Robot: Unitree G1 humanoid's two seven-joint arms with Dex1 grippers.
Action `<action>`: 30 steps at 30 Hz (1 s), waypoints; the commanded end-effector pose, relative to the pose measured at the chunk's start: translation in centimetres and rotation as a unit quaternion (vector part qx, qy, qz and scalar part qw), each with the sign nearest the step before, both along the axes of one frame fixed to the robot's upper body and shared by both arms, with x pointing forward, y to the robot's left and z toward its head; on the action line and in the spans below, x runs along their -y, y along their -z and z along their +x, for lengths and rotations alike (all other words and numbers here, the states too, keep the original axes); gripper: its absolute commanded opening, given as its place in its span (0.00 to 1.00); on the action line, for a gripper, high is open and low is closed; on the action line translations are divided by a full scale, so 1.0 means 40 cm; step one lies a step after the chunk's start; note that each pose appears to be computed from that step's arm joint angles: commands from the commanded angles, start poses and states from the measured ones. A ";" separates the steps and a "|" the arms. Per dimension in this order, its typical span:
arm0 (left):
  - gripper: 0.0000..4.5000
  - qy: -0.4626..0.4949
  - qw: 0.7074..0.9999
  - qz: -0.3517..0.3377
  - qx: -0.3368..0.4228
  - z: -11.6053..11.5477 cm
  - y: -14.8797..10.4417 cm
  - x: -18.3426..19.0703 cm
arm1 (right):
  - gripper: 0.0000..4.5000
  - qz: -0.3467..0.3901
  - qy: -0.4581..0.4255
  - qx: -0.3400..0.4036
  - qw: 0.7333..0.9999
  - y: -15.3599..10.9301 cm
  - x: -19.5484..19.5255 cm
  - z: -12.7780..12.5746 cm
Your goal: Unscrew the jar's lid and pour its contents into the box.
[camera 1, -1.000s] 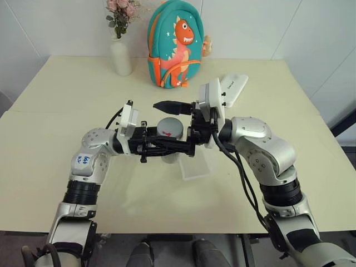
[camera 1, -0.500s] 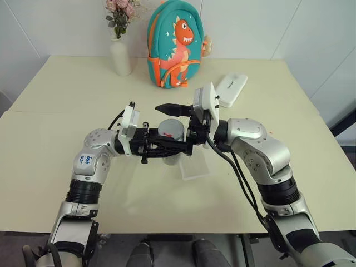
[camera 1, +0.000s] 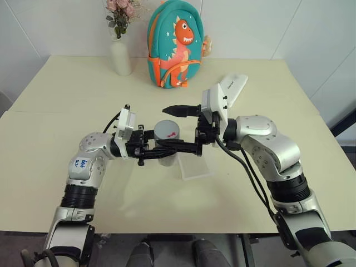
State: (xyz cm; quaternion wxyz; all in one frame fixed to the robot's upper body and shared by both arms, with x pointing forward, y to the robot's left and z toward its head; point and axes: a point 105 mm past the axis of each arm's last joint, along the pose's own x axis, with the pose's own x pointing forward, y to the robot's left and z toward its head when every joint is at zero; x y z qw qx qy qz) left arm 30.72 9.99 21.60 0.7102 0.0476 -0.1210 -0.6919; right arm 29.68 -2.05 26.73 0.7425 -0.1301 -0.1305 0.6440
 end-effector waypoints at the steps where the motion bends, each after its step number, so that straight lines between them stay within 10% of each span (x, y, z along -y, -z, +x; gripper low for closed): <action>1: 0.44 0.017 0.999 -0.007 0.031 -0.027 -0.023 -0.006 | 0.99 0.020 0.047 0.019 0.999 -0.039 0.068 0.014; 30: 0.44 0.049 0.998 -0.006 0.033 -0.011 -0.021 0.030 | 0.99 0.045 -0.038 -0.009 0.998 -0.031 -0.050 -0.054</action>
